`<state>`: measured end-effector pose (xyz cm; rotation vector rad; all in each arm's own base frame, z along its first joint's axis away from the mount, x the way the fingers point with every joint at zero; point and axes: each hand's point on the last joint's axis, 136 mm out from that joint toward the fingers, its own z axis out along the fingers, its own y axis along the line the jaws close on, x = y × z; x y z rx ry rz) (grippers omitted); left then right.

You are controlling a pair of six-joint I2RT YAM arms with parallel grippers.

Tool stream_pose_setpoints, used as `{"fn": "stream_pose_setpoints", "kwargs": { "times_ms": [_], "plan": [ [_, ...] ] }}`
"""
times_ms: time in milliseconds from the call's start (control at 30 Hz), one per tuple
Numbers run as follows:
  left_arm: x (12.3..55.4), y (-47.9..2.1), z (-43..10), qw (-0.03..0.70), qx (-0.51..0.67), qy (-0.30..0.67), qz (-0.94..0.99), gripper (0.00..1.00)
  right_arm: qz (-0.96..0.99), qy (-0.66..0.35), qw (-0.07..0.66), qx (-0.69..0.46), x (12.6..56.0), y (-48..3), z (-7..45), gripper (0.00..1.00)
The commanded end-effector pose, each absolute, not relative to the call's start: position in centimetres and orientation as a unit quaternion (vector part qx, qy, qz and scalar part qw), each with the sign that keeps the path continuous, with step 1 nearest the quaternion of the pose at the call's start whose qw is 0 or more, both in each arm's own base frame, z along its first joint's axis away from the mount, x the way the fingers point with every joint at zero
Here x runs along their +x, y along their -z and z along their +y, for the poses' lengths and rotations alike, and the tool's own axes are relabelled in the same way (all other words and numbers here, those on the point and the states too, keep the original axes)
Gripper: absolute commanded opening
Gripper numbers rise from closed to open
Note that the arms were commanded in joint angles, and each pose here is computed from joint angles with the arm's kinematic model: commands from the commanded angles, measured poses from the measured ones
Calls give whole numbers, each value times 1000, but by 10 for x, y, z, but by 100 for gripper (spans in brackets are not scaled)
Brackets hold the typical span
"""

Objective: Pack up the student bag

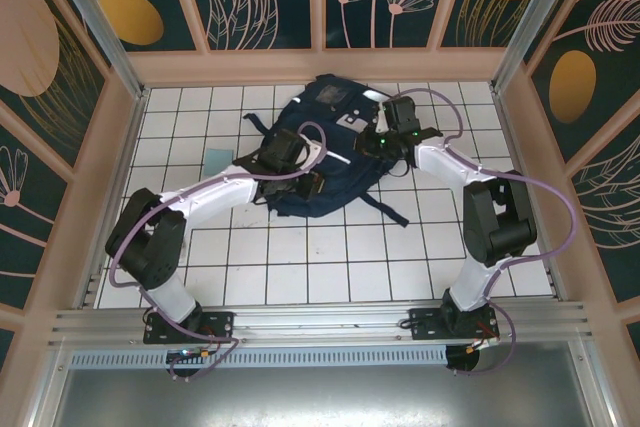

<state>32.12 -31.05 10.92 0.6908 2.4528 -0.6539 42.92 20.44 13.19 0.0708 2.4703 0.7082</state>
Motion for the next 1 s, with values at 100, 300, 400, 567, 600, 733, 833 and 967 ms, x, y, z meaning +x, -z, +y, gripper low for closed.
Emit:
{"fn": "stream_pose_setpoints", "kwargs": {
  "times_ms": [100, 300, 400, 567, 600, 733, 833, 967],
  "plan": [
    [294, -108, -364, 193, 227, 322, 899, 0, 890, -288, 326, 134, 429, -163, 170, 61],
    [298, -105, -396, 180, 219, 338, 897, 0, 871, -341, 301, 187, 377, -165, 167, 56],
    [299, -103, -400, 177, 218, 333, 900, 0, 863, -357, 290, 208, 355, -160, 171, 51],
    [299, -102, -396, 183, 212, 321, 905, 0, 860, -369, 268, 227, 335, -140, 182, 44],
    [300, -103, -395, 185, 211, 320, 905, 0, 860, -374, 262, 228, 333, -136, 186, 44],
    [298, -105, -396, 186, 211, 320, 905, 0, 864, -381, 241, 224, 333, -119, 201, 46],
    [294, -107, -399, 182, 214, 329, 901, 0, 859, -395, 233, 225, 339, -112, 213, 42],
    [287, -106, -395, 176, 217, 331, 901, 0, 862, -374, 252, 231, 347, -108, 206, 1]
  ]
}}
